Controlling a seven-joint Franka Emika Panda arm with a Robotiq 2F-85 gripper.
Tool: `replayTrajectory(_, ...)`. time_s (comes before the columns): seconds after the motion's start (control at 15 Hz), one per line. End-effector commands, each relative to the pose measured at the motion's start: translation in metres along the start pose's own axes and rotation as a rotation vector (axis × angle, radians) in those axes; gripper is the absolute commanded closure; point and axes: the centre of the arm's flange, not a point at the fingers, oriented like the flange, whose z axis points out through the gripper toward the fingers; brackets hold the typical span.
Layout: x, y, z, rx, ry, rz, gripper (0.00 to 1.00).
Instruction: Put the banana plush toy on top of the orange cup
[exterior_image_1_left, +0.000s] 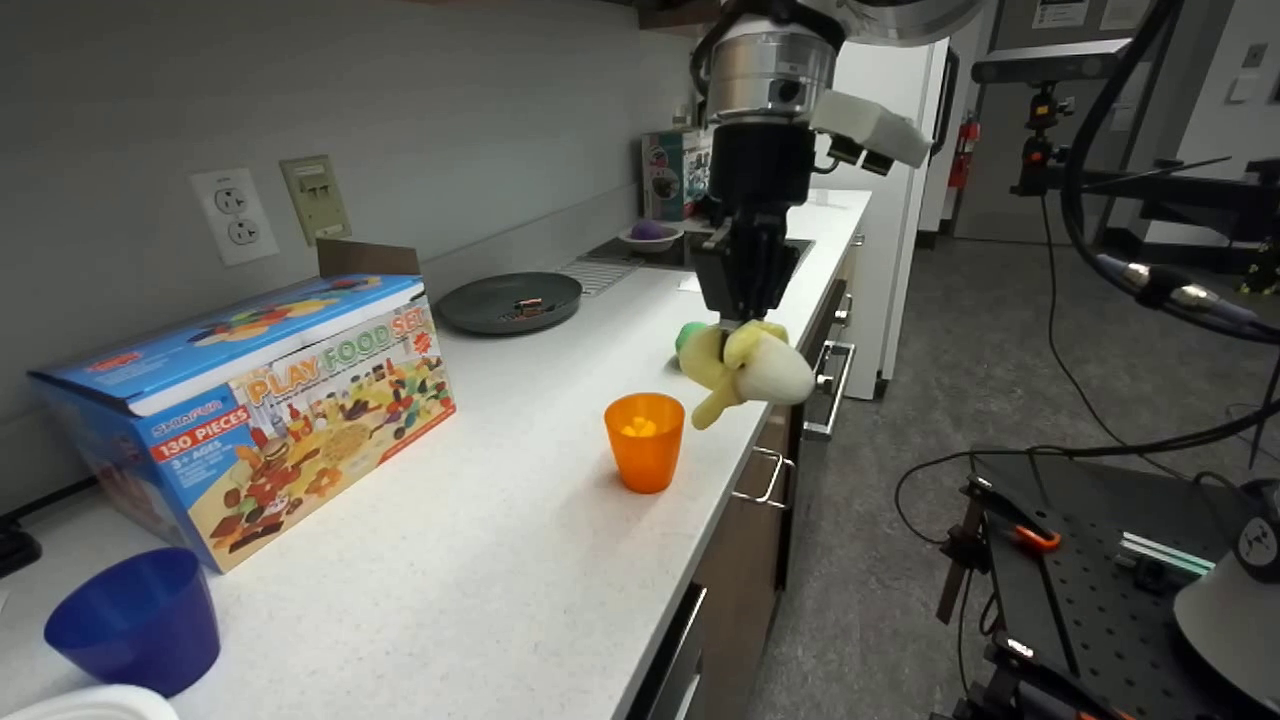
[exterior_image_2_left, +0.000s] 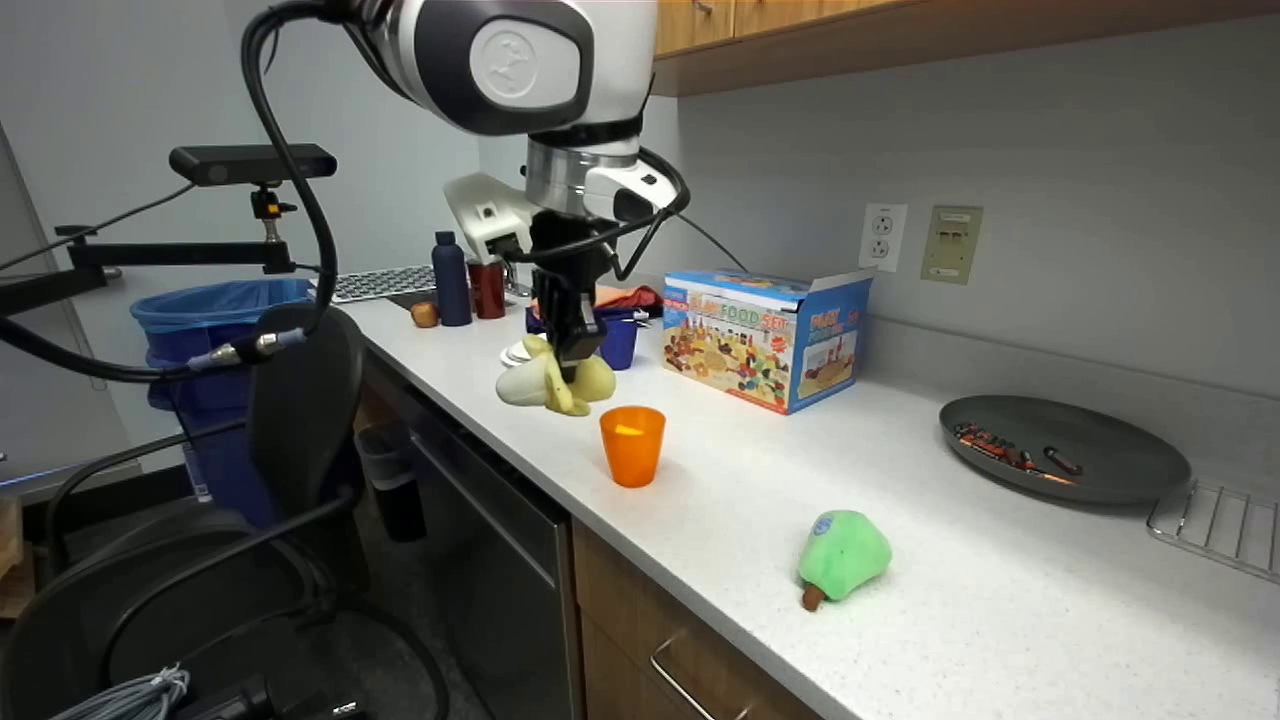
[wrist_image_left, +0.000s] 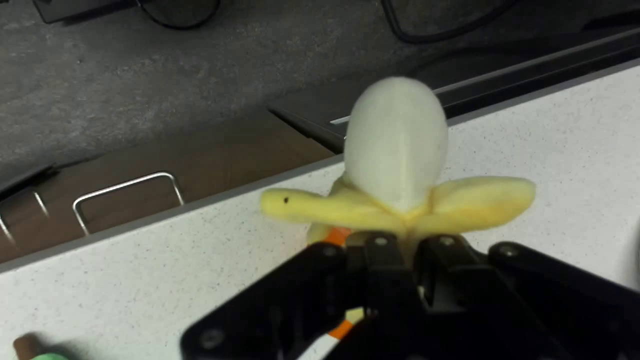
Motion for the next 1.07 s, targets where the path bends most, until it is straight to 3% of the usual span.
replayTrajectory(0.0,-0.006,0.0,-0.003,0.027,-0.015,0.032,0.97)
replayTrajectory(0.07,0.031,0.006,0.003,0.032,-0.02,0.048,0.97)
replayTrajectory(0.2,0.046,0.011,0.003,0.05,-0.032,0.082,0.97)
replayTrajectory(0.47,0.077,0.014,0.001,0.028,0.032,0.091,0.97)
replayTrajectory(1.0,0.079,-0.008,0.016,-0.006,0.084,0.014,0.97)
